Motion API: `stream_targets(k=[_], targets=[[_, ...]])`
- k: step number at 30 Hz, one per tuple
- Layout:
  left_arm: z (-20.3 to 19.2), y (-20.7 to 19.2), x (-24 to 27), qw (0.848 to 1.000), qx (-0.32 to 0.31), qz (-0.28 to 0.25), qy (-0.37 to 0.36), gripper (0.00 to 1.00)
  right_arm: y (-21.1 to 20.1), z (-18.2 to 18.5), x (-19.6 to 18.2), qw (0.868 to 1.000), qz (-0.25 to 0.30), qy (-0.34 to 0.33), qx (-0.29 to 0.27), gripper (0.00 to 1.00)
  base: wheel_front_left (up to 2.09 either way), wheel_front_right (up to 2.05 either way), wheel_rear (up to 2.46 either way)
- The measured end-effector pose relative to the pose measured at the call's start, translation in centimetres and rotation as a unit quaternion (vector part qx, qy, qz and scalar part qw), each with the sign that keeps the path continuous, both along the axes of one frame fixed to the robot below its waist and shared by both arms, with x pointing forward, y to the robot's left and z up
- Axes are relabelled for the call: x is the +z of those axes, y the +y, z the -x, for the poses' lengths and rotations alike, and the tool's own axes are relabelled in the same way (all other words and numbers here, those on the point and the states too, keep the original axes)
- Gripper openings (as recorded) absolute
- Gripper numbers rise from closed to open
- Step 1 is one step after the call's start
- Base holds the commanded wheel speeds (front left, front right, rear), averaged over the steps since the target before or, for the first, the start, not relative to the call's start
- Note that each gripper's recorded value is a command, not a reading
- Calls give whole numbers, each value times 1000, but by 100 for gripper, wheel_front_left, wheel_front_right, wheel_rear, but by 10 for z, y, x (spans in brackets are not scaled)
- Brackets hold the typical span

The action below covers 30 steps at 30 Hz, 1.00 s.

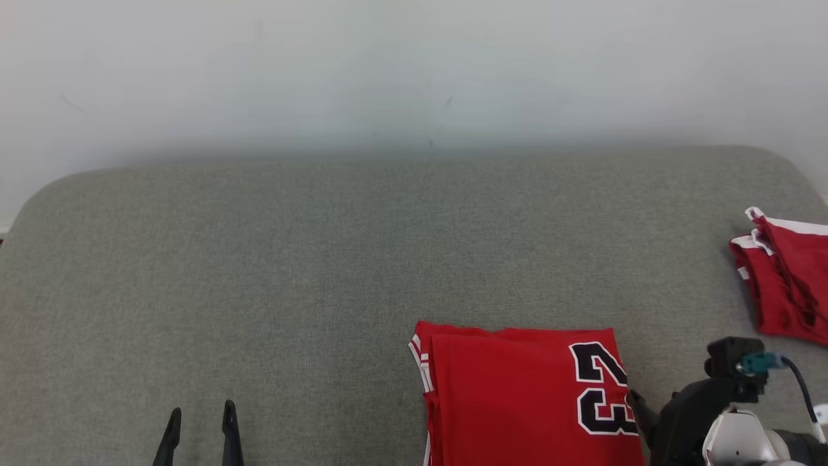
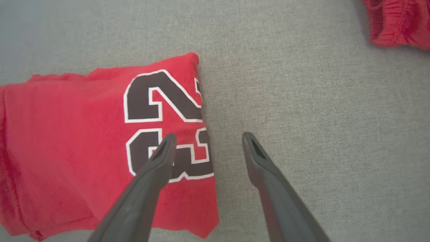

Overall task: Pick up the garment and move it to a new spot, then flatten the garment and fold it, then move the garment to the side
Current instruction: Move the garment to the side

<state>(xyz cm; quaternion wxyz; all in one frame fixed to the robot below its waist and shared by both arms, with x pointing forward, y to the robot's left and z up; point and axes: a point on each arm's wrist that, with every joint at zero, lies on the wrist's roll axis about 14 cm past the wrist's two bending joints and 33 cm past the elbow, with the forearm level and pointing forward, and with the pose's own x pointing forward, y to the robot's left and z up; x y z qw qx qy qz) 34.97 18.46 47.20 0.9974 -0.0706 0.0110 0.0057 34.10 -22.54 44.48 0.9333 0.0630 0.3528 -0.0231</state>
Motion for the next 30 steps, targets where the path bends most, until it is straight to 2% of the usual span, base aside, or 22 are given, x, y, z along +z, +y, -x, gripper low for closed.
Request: stream_targets(k=[21, 22, 24, 30], targets=[[-11, 10, -15, 1000, 10, -8, 23, 100, 21, -22, -57, 989, 27, 131, 55, 100, 0, 0, 0], [-12, 9, -15, 1000, 10, -8, 24, 100, 23, -23, -59, 989, 25, 136, 58, 81, 0, 0, 0], [-13, 7, -16, 1000, 7, -7, 25, 100, 27, -26, -62, 988, 15, 142, 62, 0, 0, 0, 0], [-23, 0, -11, 1000, -2, -6, 16, 100, 30, -43, -57, 986, 36, 136, 91, 0, 0, 0, 0]])
